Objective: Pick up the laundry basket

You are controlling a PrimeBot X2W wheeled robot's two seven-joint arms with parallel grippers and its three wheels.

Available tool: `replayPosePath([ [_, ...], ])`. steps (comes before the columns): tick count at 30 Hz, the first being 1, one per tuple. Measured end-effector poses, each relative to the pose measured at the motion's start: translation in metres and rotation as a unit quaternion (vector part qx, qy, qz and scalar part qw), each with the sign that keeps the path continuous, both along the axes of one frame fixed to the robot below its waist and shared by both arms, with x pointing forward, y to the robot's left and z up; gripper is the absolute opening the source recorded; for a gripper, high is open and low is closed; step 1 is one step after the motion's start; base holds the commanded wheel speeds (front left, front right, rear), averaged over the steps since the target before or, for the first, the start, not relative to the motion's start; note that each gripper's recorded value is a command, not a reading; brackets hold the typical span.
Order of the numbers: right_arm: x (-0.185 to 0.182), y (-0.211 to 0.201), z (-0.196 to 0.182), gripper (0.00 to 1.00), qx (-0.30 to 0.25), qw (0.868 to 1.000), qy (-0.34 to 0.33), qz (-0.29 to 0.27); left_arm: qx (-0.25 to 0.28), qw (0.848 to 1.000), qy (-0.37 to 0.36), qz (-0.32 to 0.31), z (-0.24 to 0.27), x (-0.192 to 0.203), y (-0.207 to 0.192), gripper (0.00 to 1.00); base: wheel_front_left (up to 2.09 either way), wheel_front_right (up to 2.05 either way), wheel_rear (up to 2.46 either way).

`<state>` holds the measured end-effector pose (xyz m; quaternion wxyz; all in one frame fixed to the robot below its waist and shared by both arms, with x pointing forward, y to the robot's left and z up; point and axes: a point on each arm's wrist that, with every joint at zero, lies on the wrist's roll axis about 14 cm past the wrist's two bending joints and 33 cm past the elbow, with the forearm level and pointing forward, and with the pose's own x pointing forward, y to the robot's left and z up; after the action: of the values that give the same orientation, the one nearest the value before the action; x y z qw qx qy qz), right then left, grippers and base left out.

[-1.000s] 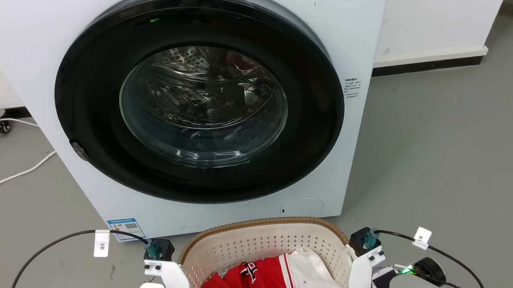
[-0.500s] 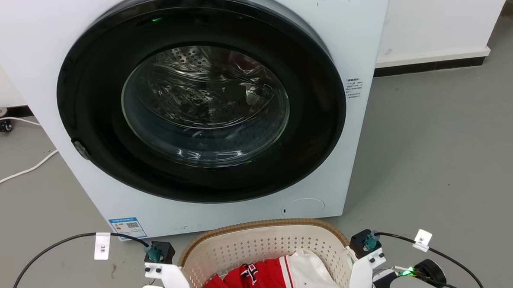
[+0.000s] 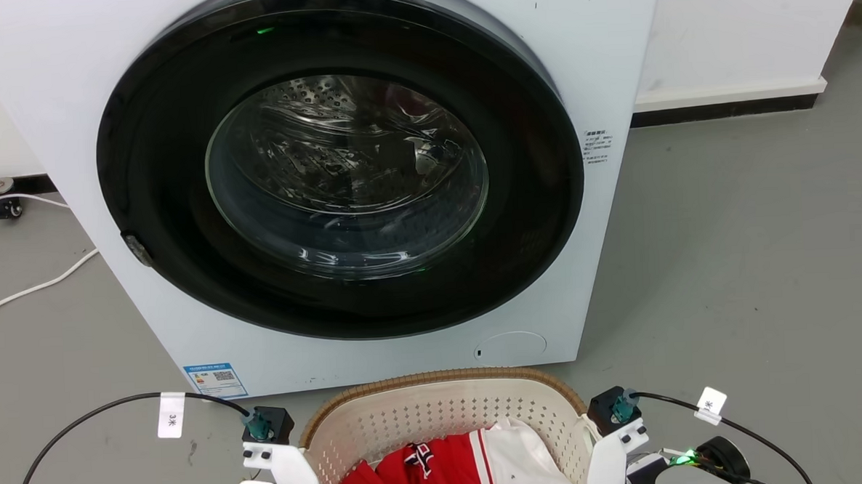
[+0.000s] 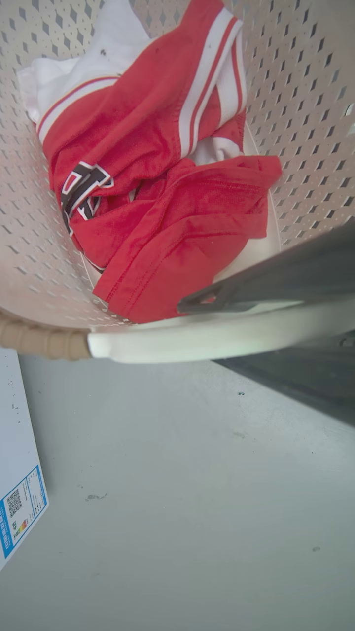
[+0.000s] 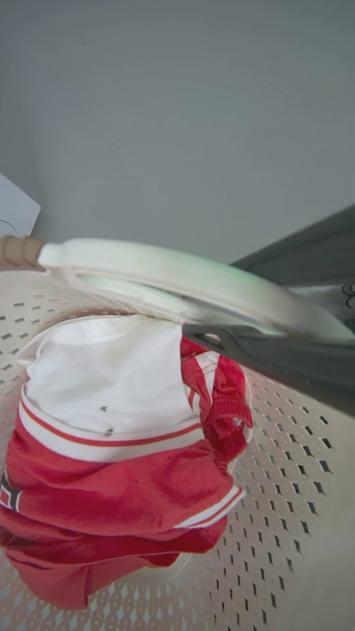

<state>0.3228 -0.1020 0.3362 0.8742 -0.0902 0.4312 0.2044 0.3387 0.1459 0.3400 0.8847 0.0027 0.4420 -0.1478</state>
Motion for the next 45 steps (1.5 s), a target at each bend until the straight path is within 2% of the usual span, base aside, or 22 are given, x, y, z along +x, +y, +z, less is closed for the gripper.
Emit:
replayPosePath([
  [45,-0.002,0.0014,-0.0024,0.0,0.001,1.0,0.007,0.003,-0.001,1.0,-0.005,0.001,0.0001,0.0012,0.0011,0.0,0.0,0.0,0.0],
])
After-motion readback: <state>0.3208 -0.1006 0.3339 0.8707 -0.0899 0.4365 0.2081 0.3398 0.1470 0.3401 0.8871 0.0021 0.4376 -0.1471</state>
